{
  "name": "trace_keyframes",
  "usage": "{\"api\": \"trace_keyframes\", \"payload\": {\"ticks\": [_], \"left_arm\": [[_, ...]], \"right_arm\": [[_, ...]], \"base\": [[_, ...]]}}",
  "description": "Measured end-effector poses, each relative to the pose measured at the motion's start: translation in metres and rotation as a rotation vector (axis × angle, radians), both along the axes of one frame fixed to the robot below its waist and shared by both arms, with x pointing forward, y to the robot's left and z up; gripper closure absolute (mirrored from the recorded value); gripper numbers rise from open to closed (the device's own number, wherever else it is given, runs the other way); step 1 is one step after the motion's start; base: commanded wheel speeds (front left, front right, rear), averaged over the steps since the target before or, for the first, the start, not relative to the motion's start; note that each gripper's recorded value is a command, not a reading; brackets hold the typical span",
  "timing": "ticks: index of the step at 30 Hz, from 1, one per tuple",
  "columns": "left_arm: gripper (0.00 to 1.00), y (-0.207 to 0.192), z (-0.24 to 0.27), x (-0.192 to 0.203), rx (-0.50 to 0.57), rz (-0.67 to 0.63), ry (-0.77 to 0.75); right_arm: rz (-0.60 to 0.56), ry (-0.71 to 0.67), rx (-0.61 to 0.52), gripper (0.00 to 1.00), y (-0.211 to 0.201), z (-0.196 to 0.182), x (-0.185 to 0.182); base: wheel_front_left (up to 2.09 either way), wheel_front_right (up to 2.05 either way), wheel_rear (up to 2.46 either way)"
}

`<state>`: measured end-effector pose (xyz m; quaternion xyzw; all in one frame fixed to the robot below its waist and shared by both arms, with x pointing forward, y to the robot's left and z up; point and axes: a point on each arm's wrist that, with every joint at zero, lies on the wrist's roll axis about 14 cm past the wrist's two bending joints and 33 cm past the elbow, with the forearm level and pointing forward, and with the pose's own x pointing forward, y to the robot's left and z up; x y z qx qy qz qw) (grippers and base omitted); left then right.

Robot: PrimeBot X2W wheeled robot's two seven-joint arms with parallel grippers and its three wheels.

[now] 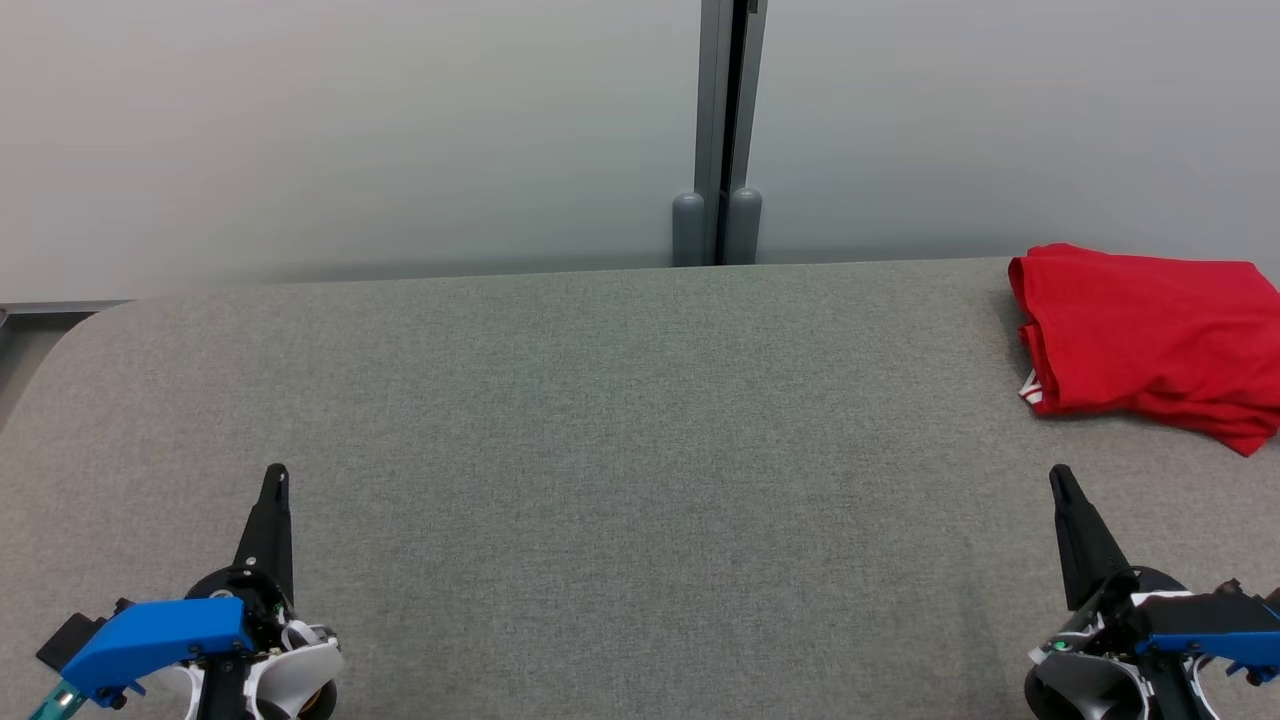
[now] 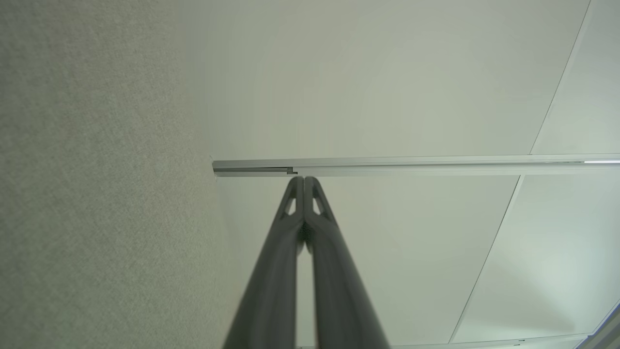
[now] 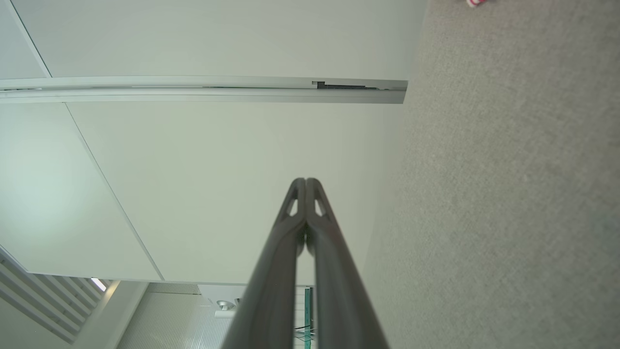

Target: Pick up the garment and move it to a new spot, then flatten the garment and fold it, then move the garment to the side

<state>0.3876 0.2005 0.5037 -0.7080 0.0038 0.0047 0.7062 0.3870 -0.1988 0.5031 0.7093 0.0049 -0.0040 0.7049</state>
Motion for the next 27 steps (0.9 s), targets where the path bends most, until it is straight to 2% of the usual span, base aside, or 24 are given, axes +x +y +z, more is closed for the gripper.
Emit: {"api": "trace_keyframes", "payload": {"ticks": [27], "left_arm": [[1.0,0.0,0.0,0.0,0.0,0.0,0.0]], "right_arm": [[0.0,0.0,0.0,1.0,0.0,0.0001,0.0]], "base": [[0.0,0.0,0.0]]}}
